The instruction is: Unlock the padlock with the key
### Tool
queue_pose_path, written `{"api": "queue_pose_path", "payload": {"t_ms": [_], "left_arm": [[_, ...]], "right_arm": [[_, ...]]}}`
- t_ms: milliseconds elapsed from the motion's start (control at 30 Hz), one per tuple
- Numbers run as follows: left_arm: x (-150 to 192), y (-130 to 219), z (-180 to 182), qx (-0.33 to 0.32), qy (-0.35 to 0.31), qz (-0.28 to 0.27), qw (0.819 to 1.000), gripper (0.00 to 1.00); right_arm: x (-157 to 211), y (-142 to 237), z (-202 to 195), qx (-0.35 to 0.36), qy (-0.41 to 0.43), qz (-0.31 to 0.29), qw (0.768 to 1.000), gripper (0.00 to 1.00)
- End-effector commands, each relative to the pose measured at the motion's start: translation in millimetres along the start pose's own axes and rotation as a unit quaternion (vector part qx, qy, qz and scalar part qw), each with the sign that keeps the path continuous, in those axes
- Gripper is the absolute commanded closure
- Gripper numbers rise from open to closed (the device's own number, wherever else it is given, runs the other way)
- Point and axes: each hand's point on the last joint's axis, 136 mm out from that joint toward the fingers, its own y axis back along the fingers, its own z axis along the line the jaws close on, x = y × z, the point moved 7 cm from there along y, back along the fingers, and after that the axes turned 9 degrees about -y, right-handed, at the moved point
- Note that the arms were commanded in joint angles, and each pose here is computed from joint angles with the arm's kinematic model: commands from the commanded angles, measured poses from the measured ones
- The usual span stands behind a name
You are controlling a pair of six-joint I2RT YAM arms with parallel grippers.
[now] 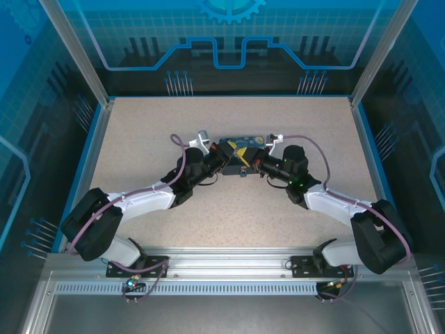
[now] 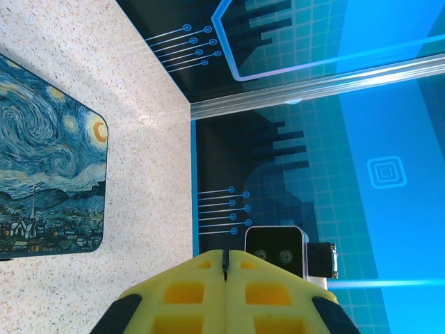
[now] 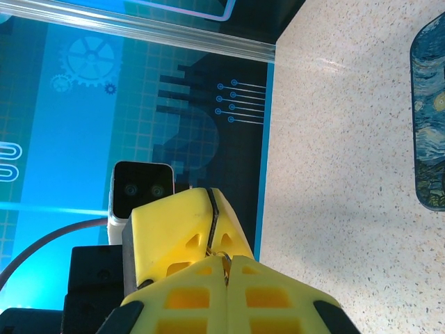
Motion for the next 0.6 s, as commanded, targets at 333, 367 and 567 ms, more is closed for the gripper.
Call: {"api": "queue_pose_path", "payload": {"t_ms": [333,367,567], "left_arm": [[-25,16,-6,-0.005,-0.012,-0.030,0.999,0.32],[-31,21,-6,-0.011,-0.016,-0.033,0.999,0.29],[-33,53,-1,-0.070,-0.095,0.008,0.993,0.09]], "right_arm": [[-7,18,7,0.002,0.028,-0.024,0.999,1.00],[-8,20,5,0.009,0.028,-0.027,0.999,1.00],[-38,31,-1,0.053,0.037,-0.045,0.997,1.00]]}}
